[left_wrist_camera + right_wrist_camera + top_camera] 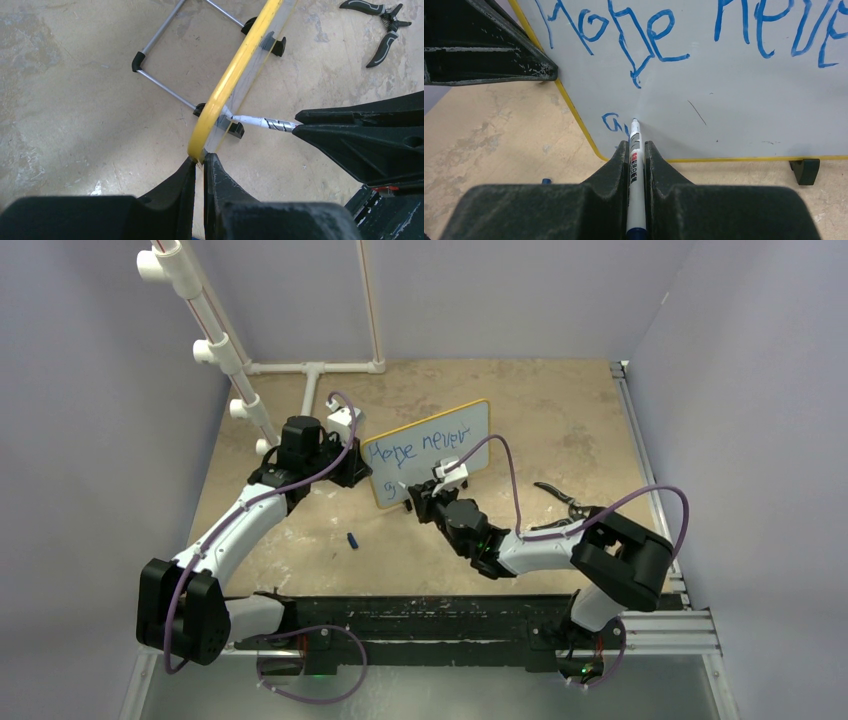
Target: Write a sentence on the whiteboard
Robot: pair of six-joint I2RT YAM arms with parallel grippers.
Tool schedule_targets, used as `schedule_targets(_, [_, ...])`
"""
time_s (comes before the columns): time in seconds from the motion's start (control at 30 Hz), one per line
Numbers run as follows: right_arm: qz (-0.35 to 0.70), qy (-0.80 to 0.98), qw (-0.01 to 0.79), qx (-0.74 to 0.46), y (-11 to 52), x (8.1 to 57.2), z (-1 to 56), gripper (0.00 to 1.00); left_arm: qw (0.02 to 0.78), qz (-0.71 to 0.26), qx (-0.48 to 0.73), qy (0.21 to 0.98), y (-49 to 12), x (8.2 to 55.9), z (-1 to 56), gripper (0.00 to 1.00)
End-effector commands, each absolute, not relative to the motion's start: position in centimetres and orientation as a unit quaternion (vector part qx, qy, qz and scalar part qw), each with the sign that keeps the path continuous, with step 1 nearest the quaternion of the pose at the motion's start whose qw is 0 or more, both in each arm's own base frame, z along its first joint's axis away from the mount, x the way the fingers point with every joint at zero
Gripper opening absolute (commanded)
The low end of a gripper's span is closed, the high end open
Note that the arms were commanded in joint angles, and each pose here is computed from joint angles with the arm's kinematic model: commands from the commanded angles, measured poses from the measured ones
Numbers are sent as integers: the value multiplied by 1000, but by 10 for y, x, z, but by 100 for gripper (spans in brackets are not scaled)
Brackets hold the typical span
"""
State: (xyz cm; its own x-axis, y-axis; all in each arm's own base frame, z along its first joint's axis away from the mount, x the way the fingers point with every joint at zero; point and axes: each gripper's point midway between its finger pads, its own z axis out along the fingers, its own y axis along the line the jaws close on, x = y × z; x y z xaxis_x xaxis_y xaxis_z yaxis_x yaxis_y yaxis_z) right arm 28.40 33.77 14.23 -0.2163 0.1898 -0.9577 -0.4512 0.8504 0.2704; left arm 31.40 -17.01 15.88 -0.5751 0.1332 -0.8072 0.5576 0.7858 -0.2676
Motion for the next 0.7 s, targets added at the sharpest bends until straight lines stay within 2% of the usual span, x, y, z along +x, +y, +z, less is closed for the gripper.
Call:
schedule_targets(0.0, [254,728,633,-68,340,293,152,0,419,-263,213,843,-175,314,164,0])
schedule_targets(0.67, [241,757,602,-79,335,285,123,0,419,-264,214,842,-175,314,164,0])
